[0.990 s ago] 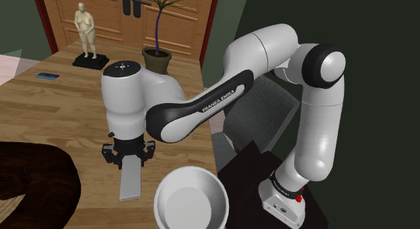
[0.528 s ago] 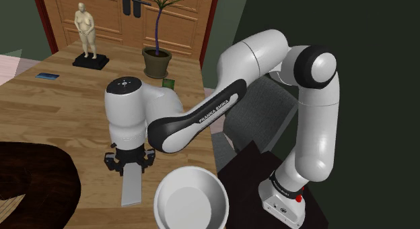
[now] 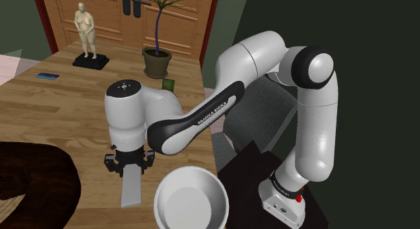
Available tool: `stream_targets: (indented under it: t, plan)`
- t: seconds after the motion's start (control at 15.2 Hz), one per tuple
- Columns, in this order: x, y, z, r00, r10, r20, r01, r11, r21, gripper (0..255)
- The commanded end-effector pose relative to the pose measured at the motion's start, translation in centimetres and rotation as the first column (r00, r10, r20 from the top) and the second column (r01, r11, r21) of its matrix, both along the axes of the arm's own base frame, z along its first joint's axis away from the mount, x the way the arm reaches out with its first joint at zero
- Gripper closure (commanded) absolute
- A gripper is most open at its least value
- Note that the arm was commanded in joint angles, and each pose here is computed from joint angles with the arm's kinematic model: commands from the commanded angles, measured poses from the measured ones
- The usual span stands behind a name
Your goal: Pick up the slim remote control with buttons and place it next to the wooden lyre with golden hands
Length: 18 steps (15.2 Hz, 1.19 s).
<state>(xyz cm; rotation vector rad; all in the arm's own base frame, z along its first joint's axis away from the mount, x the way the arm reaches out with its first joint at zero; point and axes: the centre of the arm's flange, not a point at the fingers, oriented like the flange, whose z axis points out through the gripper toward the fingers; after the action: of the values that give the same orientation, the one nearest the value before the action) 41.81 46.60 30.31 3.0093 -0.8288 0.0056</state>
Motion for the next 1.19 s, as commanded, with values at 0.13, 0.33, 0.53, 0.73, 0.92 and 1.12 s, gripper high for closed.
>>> stream_targets:
  t: [0.13,0.33,0.53,0.73,0.92,1.12]
  plan:
    - [0.0,0.0,0.0,1.0,0.0,0.0,0.0,1.0,0.0,0]
    - [0.0,0.0,0.0,1.0,0.0,0.0,0.0,1.0,0.0,0]
    - [0.0,0.1,4.0,1.0,0.0,0.0,0.0,1.0,0.0,0]
    - [0.0,0.1,5.0,1.0,0.0,0.0,0.0,1.0,0.0,0]
    - [0.0,0.1,5.0,1.0,0.0,0.0,0.0,1.0,0.0,0]
    - [0.0,0.1,5.0,1.0,0.0,0.0,0.0,1.0,0.0,0]
